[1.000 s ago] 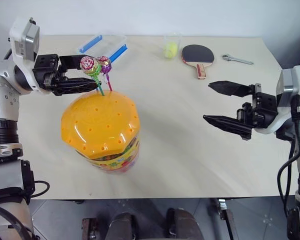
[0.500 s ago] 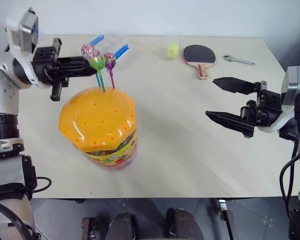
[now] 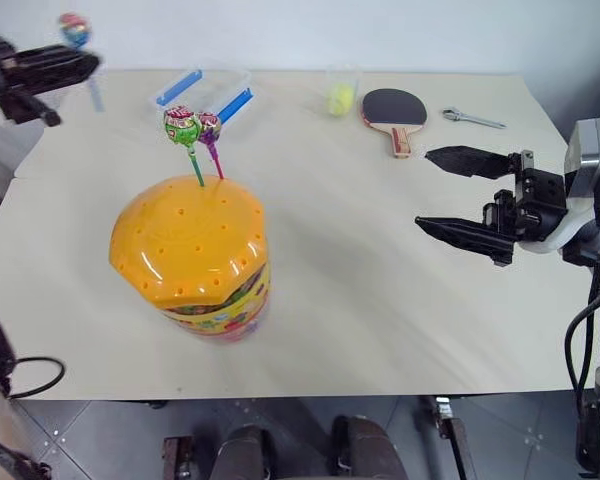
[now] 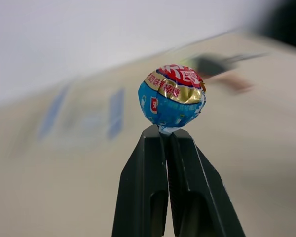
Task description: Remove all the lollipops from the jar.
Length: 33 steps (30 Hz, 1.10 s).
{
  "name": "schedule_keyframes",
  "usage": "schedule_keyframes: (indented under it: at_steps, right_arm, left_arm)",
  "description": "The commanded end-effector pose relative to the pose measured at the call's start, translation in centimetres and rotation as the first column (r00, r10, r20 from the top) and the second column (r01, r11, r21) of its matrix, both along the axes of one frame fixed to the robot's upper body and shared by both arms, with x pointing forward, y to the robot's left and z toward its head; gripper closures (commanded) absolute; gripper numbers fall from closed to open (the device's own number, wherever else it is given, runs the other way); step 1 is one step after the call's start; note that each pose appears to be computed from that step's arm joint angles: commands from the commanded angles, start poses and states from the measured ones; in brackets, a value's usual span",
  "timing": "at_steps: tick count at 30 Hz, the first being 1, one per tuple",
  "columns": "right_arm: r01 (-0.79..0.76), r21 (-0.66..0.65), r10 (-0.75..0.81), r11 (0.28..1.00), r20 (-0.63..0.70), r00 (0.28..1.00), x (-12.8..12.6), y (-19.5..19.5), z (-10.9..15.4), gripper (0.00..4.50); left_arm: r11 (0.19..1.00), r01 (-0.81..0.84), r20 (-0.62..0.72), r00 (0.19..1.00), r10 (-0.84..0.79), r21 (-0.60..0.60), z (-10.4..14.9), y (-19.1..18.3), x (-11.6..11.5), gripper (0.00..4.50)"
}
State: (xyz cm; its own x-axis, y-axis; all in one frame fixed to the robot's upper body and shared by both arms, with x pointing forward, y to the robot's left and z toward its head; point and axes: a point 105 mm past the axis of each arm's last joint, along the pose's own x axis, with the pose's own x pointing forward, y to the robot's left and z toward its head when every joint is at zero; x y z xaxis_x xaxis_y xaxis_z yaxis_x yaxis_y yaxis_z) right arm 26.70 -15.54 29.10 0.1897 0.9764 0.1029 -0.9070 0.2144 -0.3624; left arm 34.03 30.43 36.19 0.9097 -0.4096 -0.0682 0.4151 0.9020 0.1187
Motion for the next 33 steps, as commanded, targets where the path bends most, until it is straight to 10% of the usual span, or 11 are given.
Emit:
schedule_keyframes:
  at_steps: [1,8,15,30,33]
  right_arm:
    - [-0.115,-0.079,0.116,0.990,0.010,0.993,-1.5,0.5,0.0,0.00]
    - [-0.144,-0.079,0.146,0.986,0.019,0.989,-0.2,1.3,-0.2,0.00]
    - [-0.168,-0.060,0.170,0.984,0.019,0.985,0.6,2.0,-0.3,0.00]
    - [-0.116,-0.076,0.121,0.990,0.066,0.990,1.2,1.1,1.0,0.00]
    - [-0.113,-0.068,0.117,0.991,0.058,0.991,1.5,1.5,1.8,0.00]
  left_arm:
    - [0.983,-0.180,-0.138,0.974,0.182,0.022,-2.5,3.0,-1.3,4.46]
    - [0.861,-0.463,-0.537,0.681,0.498,0.211,-13.5,8.6,-5.3,4.46]
    - [0.829,-0.496,-0.638,0.557,0.532,0.258,-18.0,8.8,-6.2,4.46]
    - [0.896,-0.389,-0.572,0.693,0.438,0.214,-11.8,5.2,-6.9,0.07]
    - [0.942,-0.292,-0.475,0.813,0.337,0.168,-8.9,3.4,-6.3,0.02]
